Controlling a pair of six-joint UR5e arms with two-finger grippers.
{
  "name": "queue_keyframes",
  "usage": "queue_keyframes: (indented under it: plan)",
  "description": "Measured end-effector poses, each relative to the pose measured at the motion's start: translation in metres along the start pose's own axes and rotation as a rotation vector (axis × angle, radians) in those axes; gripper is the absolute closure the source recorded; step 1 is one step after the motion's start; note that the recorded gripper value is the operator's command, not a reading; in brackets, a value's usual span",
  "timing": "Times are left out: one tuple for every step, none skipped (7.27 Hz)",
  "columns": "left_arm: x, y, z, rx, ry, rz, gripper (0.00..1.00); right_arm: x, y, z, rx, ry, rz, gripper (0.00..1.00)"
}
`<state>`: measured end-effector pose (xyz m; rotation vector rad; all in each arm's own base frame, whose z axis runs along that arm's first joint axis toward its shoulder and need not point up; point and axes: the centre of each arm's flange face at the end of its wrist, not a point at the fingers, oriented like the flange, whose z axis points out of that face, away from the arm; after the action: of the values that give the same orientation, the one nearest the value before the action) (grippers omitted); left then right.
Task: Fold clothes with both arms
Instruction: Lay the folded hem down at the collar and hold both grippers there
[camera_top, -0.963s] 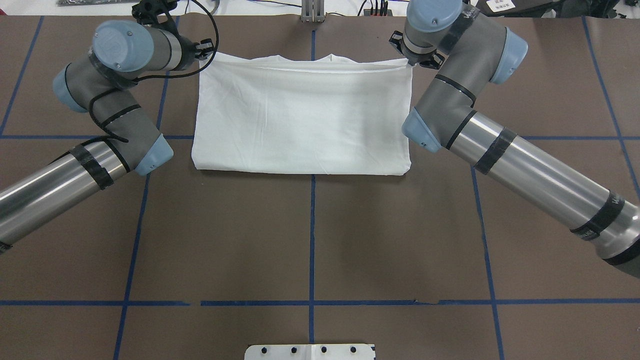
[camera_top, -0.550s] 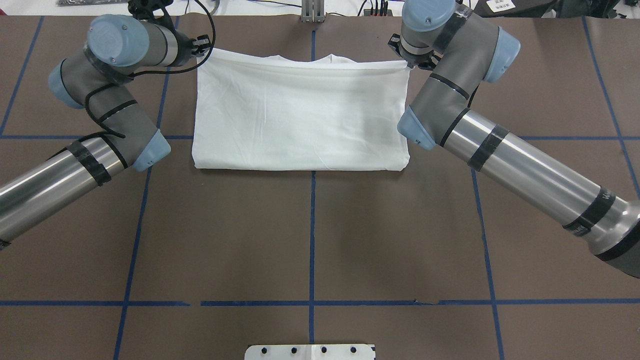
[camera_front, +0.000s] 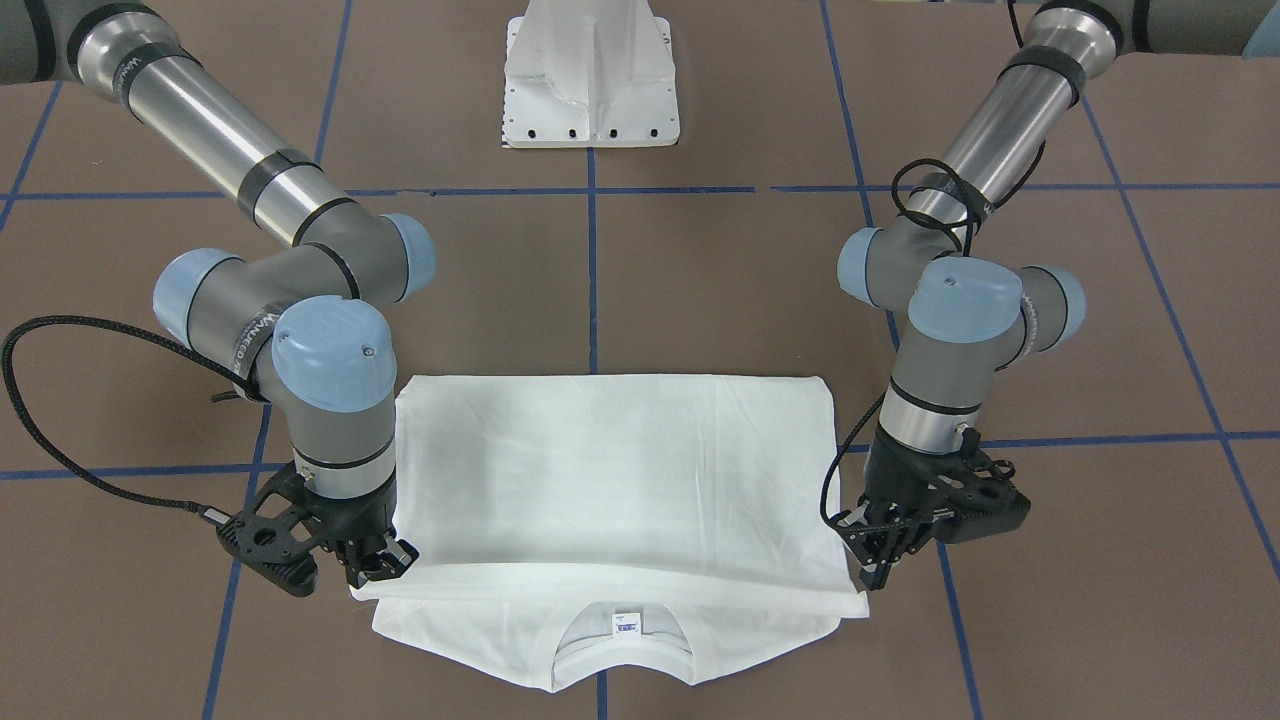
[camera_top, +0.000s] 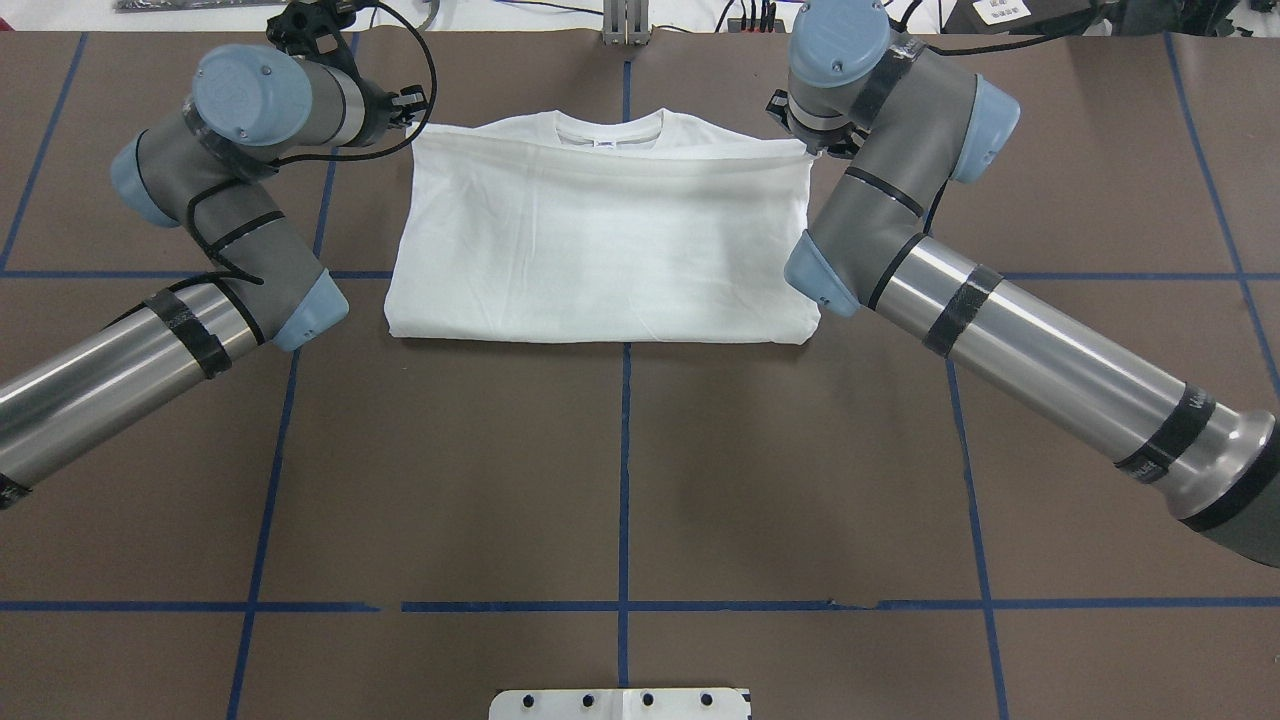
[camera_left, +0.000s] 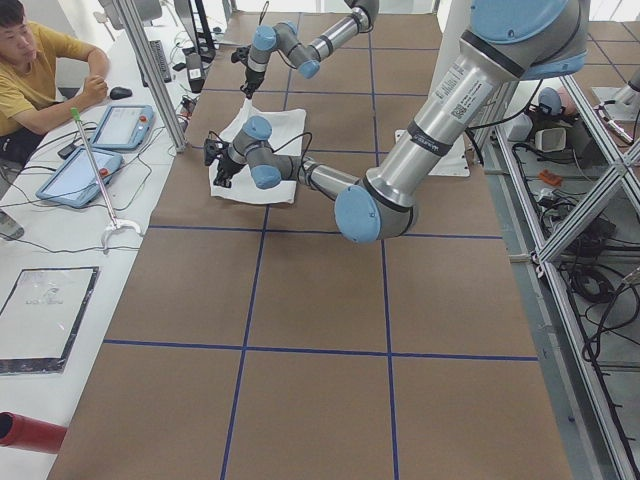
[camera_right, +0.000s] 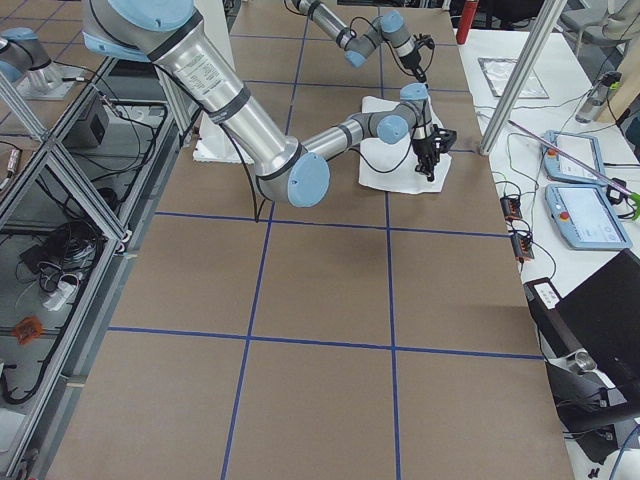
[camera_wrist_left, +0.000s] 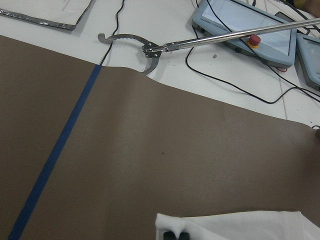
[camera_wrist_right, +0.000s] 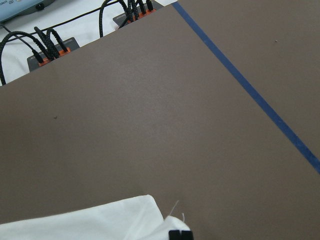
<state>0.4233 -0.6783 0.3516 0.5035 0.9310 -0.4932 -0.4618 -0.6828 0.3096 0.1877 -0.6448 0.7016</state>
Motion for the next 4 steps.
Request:
queue_keyframes:
  plan:
    - [0.0023,-0.0006,0.0045,-0.002,-0.006,0.000,0.75,0.0007,-0.0011,0.0006,0.001,0.001,0.001,1.00]
    - [0.0048,-0.0011,0.0080,-0.004,-0.011,0.000,0.73,0.0007,-0.0016,0.0006,0.002,0.001,0.001,0.75]
    - [0.0059,-0.0016,0.0096,-0.004,-0.013,-0.001,0.68,-0.0002,-0.0019,-0.0003,0.002,0.000,0.001,0.64]
    - [0.0059,-0.0020,0.0094,-0.004,-0.012,-0.001,0.63,-0.0012,-0.0021,-0.0016,0.002,-0.004,0.003,0.49]
